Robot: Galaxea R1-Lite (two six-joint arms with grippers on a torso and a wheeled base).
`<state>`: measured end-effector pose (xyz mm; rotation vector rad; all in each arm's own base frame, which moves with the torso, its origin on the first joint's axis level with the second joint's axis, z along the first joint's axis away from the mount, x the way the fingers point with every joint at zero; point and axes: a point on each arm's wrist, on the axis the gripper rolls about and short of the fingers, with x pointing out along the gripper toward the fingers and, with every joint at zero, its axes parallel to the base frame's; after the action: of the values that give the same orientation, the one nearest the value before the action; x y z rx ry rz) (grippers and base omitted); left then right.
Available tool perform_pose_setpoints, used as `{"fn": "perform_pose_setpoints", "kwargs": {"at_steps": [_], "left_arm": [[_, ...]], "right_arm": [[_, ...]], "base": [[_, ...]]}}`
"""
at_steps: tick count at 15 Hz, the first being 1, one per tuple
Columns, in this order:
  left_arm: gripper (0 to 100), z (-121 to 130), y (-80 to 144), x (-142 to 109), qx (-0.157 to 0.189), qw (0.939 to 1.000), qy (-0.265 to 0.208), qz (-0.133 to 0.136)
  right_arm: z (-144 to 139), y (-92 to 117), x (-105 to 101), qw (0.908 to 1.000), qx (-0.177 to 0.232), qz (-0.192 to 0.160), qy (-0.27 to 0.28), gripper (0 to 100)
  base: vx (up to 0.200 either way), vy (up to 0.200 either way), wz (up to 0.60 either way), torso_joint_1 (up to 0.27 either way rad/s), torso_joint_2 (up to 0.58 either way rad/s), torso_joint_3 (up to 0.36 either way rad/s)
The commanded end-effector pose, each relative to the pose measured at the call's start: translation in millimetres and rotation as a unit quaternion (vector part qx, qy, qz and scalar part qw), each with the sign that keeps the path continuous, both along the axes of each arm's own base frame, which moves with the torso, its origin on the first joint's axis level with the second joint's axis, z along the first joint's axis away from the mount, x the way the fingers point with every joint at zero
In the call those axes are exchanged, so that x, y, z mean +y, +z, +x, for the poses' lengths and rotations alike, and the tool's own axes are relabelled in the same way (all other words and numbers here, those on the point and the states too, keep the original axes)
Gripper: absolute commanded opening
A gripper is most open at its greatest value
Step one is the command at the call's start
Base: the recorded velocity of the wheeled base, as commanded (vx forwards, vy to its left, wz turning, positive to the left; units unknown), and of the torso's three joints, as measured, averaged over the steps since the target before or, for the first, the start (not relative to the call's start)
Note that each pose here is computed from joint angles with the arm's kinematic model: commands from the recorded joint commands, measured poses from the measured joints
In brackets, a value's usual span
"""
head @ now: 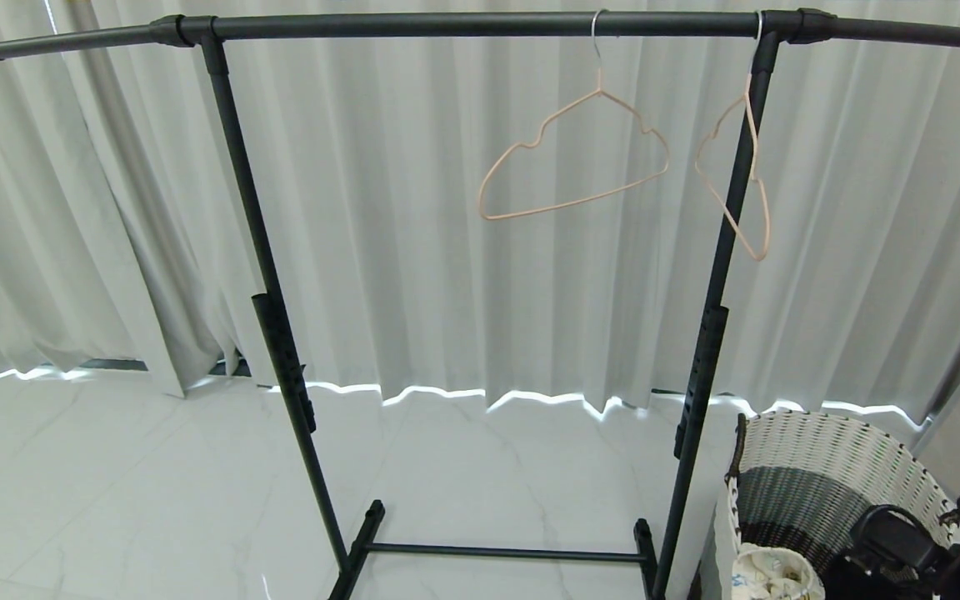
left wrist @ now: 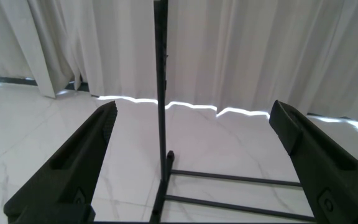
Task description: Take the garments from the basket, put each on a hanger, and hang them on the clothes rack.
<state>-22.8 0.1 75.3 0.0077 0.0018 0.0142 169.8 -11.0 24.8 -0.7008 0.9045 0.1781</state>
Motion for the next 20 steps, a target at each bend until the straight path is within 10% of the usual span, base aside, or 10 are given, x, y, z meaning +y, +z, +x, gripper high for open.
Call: {"fn": "perform_pose_setpoints", "kwargs": {"at_steps": [1,12,17,20], "left_arm": [[100,0,0,0,-0.001,1.0,0.0,0.0],[100,0,0,0,-0.001,1.0,0.001,0.0],[100,0,0,0,0.0,1.0,0.001,0.0],[100,0,0,0,-0.001,1.0,0.001,0.0]], "right_arm": [[-10,20,-3,0.9976,-0.058,0.008,-0.038,0],[-29,89,-38,0.9532,-0.242,-0.007,-0.182,0],[-62,207,-28,0.9748,-0.132,0.048,-0.173,0],[-80,244,-22,0.9681,-0.179,0.039,-0.171,0]], "base": [[0.0,0.0,0.0,0.0,0.0,0.0],[0.0,0.0,0.0,0.0,0.0,0.0],[0.0,0.0,0.0,0.0,0.0,0.0],[0.0,0.0,0.0,0.0,0.0,0.0]]}}
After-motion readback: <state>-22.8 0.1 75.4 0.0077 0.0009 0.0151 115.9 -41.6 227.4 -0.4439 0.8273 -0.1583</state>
